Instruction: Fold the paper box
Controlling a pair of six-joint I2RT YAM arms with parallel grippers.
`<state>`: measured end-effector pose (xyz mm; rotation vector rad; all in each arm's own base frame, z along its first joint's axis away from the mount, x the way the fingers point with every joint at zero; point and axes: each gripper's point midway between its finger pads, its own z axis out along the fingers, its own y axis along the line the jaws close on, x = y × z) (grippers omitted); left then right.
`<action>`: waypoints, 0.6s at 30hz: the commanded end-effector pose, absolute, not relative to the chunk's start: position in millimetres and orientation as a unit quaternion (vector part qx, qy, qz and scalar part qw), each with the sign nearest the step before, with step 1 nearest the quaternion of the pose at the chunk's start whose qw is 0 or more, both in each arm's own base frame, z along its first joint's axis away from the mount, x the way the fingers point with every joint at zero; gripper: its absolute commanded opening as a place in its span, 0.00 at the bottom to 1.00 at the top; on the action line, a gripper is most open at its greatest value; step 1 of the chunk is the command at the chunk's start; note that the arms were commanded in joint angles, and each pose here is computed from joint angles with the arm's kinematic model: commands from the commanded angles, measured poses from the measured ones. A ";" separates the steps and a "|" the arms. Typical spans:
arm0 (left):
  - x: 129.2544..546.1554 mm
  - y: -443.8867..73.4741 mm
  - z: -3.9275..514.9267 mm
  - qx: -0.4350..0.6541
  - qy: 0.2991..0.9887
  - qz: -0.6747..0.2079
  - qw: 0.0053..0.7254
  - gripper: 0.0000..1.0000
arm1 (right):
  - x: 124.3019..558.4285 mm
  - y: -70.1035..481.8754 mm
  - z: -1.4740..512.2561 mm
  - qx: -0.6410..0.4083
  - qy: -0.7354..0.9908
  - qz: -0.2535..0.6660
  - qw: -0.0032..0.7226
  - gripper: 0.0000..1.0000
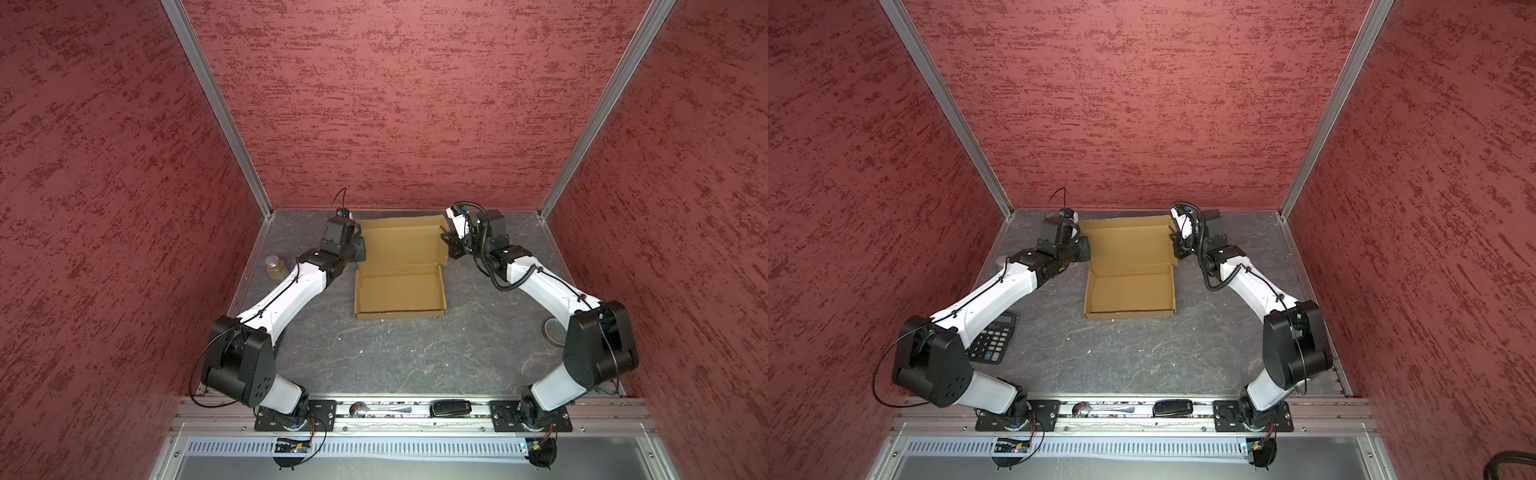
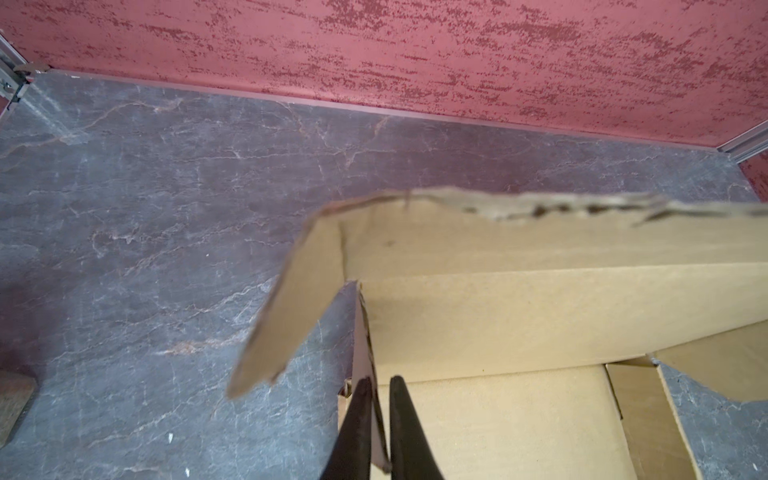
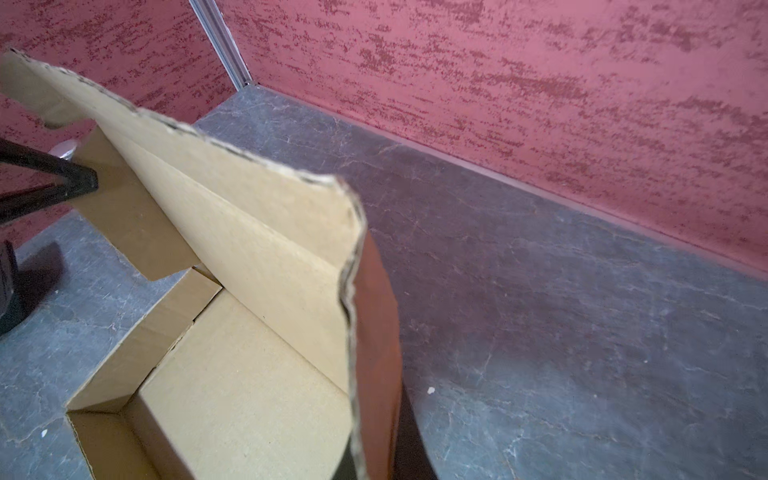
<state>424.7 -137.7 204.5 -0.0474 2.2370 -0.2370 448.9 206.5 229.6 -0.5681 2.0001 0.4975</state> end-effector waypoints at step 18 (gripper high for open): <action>447.2 -163.9 210.7 0.005 0.889 -0.126 0.440 0.11 | 467.0 206.3 225.2 -0.147 0.843 0.222 0.468 0.07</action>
